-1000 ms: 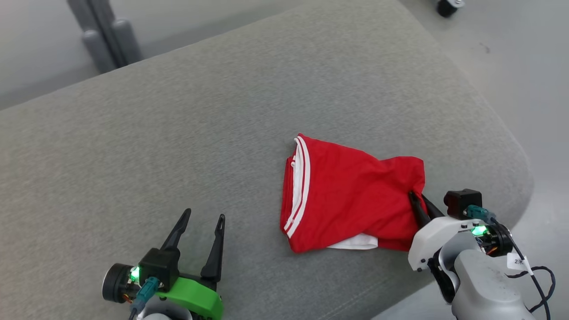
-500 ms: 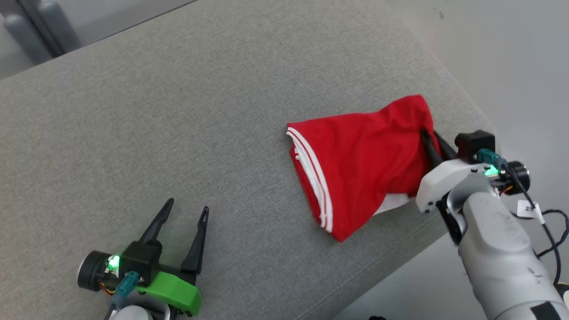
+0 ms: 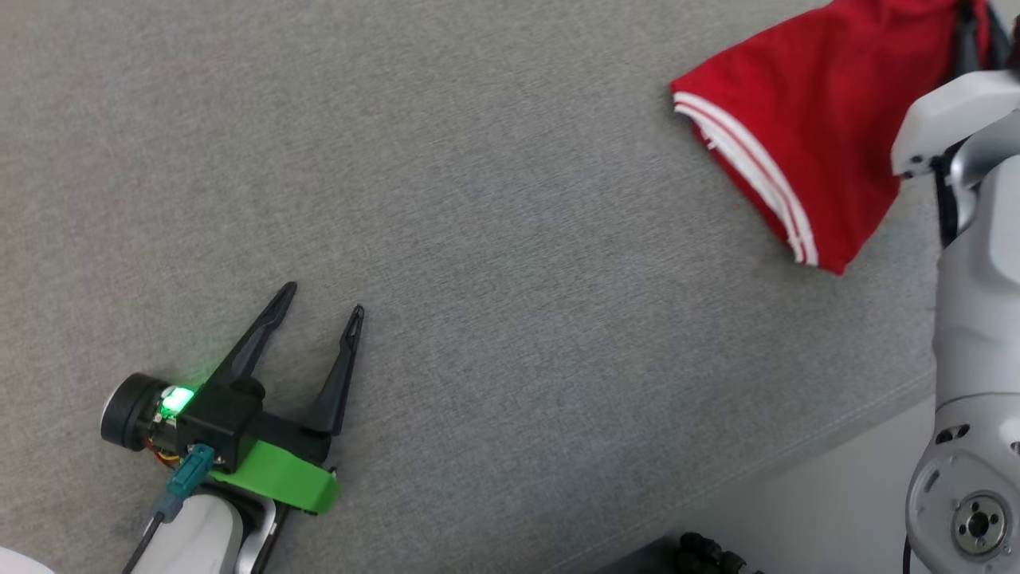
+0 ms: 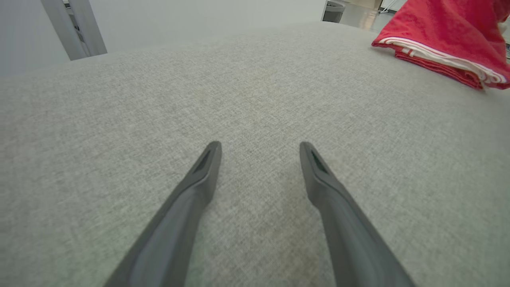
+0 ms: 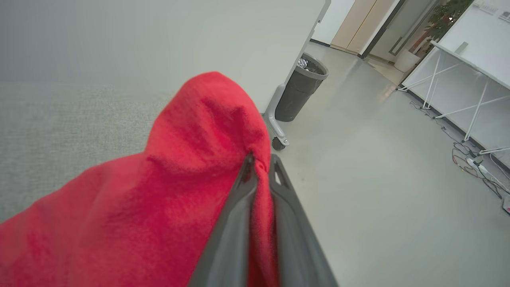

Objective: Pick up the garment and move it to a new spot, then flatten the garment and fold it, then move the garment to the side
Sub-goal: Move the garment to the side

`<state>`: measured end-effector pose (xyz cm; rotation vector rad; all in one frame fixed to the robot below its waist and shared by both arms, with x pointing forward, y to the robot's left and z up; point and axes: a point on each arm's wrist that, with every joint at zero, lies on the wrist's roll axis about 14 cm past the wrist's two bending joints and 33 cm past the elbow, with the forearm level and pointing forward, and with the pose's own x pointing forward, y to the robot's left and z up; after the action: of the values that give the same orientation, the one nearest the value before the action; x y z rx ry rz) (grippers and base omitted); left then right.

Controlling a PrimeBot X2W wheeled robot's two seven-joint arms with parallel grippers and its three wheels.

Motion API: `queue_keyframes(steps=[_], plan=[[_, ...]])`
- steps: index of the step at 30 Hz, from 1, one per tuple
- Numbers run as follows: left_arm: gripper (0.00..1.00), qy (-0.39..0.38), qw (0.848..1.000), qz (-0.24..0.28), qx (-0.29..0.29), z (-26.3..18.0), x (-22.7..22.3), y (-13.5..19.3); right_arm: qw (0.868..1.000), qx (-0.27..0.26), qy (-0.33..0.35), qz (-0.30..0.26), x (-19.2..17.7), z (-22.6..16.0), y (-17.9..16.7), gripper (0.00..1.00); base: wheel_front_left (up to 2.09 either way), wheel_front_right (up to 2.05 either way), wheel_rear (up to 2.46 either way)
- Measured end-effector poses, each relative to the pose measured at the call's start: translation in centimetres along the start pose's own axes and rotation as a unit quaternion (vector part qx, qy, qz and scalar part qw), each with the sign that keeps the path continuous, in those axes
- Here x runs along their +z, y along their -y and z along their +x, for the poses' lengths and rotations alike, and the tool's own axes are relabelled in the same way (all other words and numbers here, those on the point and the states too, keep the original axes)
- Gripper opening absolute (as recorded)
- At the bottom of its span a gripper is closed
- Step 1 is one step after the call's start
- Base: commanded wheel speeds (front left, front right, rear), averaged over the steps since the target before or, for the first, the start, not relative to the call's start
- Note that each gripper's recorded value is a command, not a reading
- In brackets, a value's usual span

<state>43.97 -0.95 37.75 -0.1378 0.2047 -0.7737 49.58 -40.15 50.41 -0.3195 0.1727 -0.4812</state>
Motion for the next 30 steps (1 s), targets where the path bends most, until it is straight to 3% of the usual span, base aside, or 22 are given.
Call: queue_keyframes(steps=[4,8,9,10,11,12,20,30], plan=[[1.0,-0.003,1.0,-0.007,0.009,-0.3,-0.7,-1.0,0.999,-0.035,-0.02,-0.035,-0.8,1.6,1.0,0.0,0.0,0.0,0.0],[1.0,-0.005,1.0,-0.014,0.025,-0.8,-1.2,-2.0,0.996,-0.069,-0.039,-0.037,-2.3,2.2,2.1,0.0,0.0,0.0,0.0],[1.0,-0.005,0.999,-0.015,0.029,-0.8,-1.2,-2.2,0.996,-0.077,-0.04,-0.034,-2.5,2.3,2.4,0.04,0.0,0.0,0.0],[1.0,-0.005,0.999,-0.017,0.033,-0.9,-1.3,-2.4,0.995,-0.082,-0.04,-0.033,-2.6,2.3,2.6,0.41,0.0,0.0,0.0],[1.0,-0.004,0.999,-0.018,0.036,-1.0,-1.3,-2.6,0.995,-0.088,-0.04,-0.034,-2.8,2.3,2.7,0.89,0.0,0.0,0.0],[1.0,-0.005,0.999,-0.018,0.04,-1.1,-1.3,-2.8,0.994,-0.093,-0.041,-0.031,-2.9,2.3,2.9,1.0,0.0,0.0,0.0],[1.0,-0.006,0.997,-0.018,0.073,-1.9,-0.8,-3.8,0.996,-0.081,0.003,-0.031,-0.7,1.9,2.4,1.0,0.0,0.0,0.0],[1.0,0.01,0.988,-0.014,0.153,-4.5,1.7,-5.6,0.997,0.018,0.072,0.021,4.4,0.6,-3.2,1.0,0.0,0.0,0.0]])
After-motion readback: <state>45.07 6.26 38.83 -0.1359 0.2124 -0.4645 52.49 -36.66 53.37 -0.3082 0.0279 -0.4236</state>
